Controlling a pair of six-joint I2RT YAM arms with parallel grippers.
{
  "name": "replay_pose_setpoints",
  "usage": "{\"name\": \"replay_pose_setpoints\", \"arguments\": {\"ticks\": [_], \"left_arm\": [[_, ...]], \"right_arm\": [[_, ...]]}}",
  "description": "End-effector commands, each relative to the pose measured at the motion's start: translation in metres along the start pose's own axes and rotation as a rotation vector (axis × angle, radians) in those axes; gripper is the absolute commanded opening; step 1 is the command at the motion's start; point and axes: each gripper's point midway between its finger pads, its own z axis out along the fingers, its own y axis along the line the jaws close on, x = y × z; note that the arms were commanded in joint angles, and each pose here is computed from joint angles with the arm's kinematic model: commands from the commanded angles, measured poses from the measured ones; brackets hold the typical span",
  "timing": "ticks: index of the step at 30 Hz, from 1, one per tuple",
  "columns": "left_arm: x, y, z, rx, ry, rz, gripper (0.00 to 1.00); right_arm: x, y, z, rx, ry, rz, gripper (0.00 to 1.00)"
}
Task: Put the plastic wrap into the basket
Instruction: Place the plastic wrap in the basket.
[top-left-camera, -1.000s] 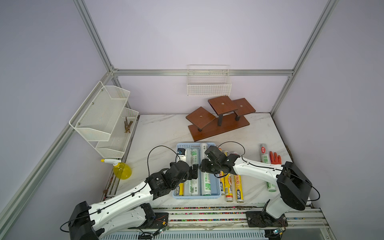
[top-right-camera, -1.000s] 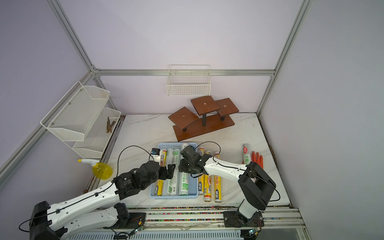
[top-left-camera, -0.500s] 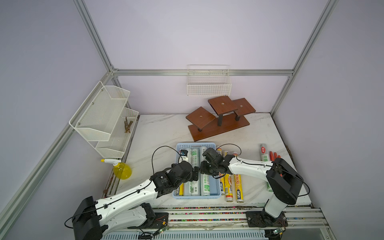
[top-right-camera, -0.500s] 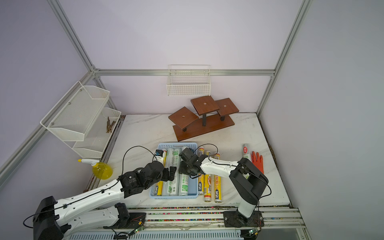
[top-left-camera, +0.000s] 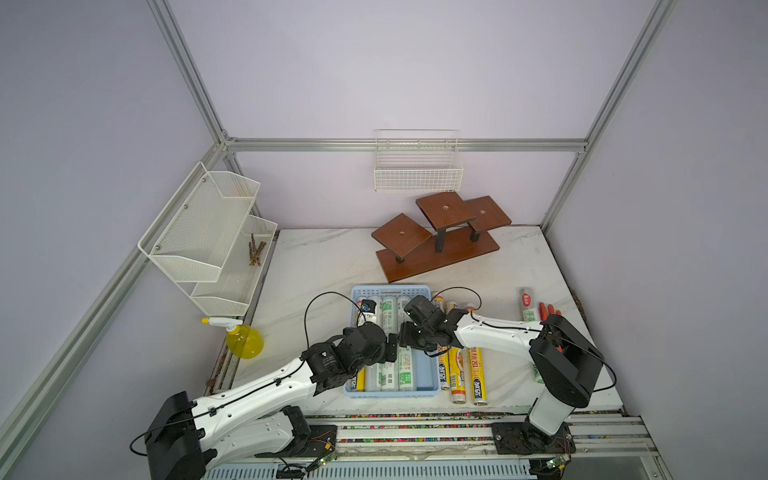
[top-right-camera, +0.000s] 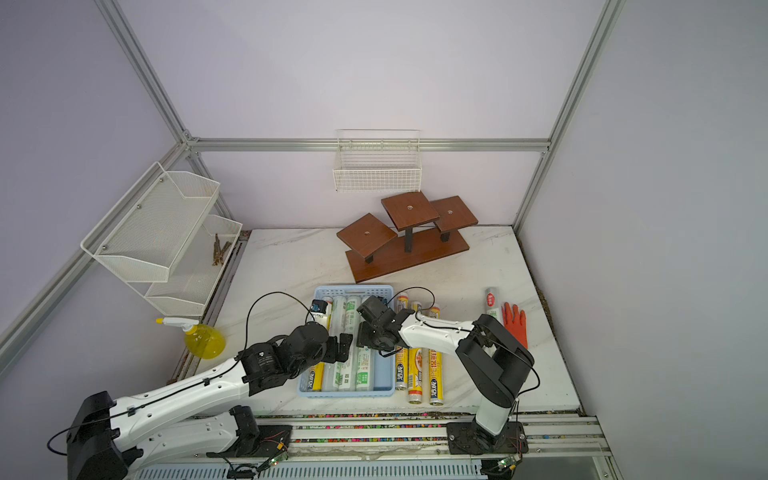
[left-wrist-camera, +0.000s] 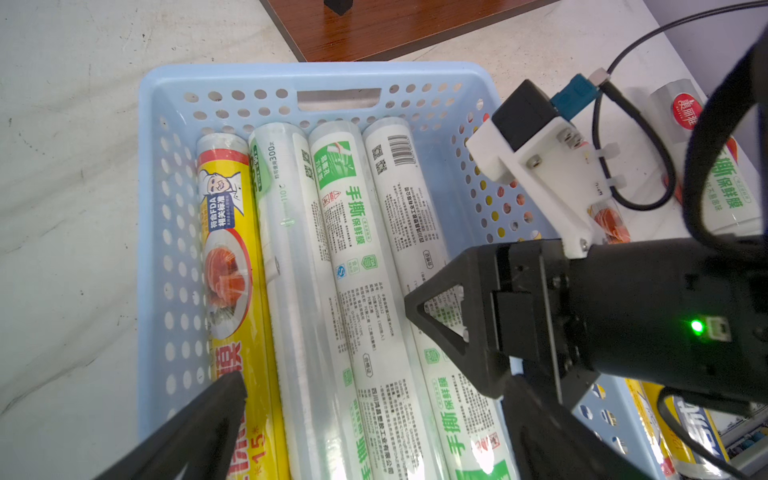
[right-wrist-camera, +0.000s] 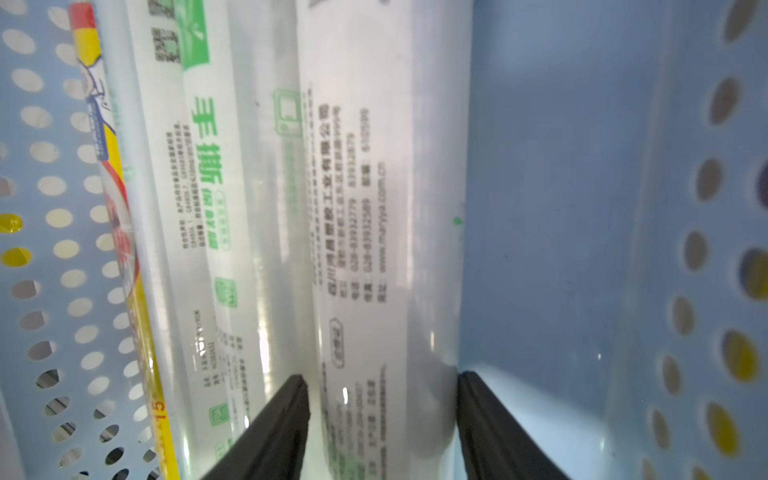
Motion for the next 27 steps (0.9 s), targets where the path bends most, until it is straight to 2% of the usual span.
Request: {"name": "replay_pose_setpoints", "arguments": {"ticks": [1,12,19,23,27], "left_arm": [[-0.017,-0.011,-0.005,0.038,-0.035,-0.022,1.0],[-0.02,-0.019,-0.006,0.077,-0.036,-0.032,1.0],[-0.033,-0.041,-0.01,0.185,-0.073,-0.064,1.0],[-0.038,-0.048,-0.011,0.208,-0.072,-0.065,1.0],[-0.041,-0.057,-0.009,0.236,-0.074,-0.07,1.0]], "right_arm": [[-0.008,0.016,-0.009,-0.039,-0.034,-0.023,0.61],[-0.013,0.02,-0.027,-0.057,-0.069,-0.032,0.61],[-0.019,0.019,-0.047,-0.069,-0.112,-0.042,0.62],[-0.029,0.024,-0.075,-0.101,-0.175,-0.052,0.63],[-0.044,0.018,-0.111,-0.092,-0.297,-0.045,0.64]]}}
